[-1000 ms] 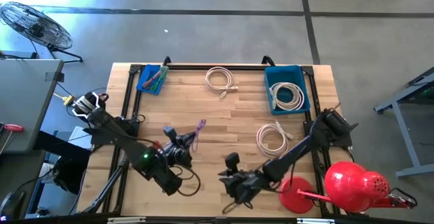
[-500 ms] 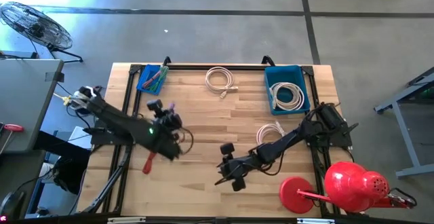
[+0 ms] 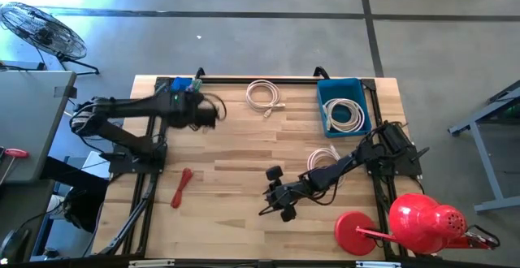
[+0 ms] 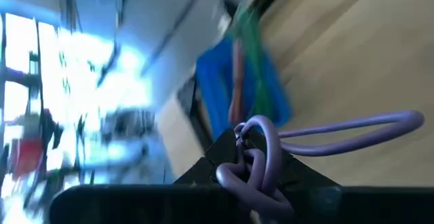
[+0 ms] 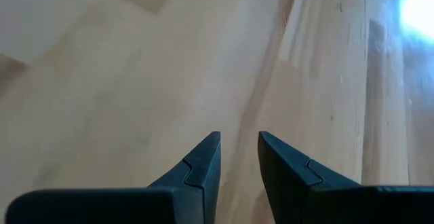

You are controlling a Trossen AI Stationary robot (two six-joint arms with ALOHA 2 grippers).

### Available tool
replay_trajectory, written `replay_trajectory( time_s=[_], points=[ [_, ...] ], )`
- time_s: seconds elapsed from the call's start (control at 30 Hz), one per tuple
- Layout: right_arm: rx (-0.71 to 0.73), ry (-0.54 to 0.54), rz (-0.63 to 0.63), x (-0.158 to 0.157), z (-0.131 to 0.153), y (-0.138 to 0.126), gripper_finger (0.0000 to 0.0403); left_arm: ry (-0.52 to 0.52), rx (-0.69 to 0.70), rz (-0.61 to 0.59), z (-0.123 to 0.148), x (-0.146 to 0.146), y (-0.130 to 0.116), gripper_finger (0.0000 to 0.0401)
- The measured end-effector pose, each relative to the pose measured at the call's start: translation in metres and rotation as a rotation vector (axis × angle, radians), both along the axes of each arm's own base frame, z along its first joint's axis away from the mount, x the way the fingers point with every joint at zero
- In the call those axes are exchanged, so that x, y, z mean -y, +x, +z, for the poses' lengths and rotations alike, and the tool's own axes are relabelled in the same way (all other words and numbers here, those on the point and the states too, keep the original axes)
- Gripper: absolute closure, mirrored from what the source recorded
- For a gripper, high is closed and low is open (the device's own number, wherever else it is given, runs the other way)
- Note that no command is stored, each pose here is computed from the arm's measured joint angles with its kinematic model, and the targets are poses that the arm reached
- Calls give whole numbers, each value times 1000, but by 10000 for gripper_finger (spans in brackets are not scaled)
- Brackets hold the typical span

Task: Pick & Place USB Port
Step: Put the purple USB cable into the left blue bin

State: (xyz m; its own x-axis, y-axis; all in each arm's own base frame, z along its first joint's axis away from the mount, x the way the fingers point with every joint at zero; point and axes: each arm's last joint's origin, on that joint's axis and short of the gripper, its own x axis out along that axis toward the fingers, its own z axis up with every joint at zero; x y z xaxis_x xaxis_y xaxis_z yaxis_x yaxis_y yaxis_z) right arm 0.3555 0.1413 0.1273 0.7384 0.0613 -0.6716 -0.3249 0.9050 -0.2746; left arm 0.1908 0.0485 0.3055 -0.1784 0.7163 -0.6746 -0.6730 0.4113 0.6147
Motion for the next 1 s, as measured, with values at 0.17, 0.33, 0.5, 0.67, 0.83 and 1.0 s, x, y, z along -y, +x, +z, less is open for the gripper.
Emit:
replay_trajectory(
  time_s=[0.17,0.33,0.5,0.67,0.83,1.0],
  points=[
    [-26,-23,-18,14,-9,-2,311,-87,-72,87,-3,-37,-8,380],
    [-49,5,-28,31,-17,-5,311,-124,-51,74,-5,-64,-9,380],
    [-30,26,-10,49,-22,-5,311,-140,-11,75,-6,-89,-10,380],
    [-20,34,3,67,-26,-5,311,-212,-53,121,-17,-110,-15,380],
    [-24,59,6,76,-30,-6,311,-316,-58,143,-32,-129,-16,380],
    [-18,62,5,78,-34,-11,311,-452,-61,170,-53,-147,-16,380]
  ],
)
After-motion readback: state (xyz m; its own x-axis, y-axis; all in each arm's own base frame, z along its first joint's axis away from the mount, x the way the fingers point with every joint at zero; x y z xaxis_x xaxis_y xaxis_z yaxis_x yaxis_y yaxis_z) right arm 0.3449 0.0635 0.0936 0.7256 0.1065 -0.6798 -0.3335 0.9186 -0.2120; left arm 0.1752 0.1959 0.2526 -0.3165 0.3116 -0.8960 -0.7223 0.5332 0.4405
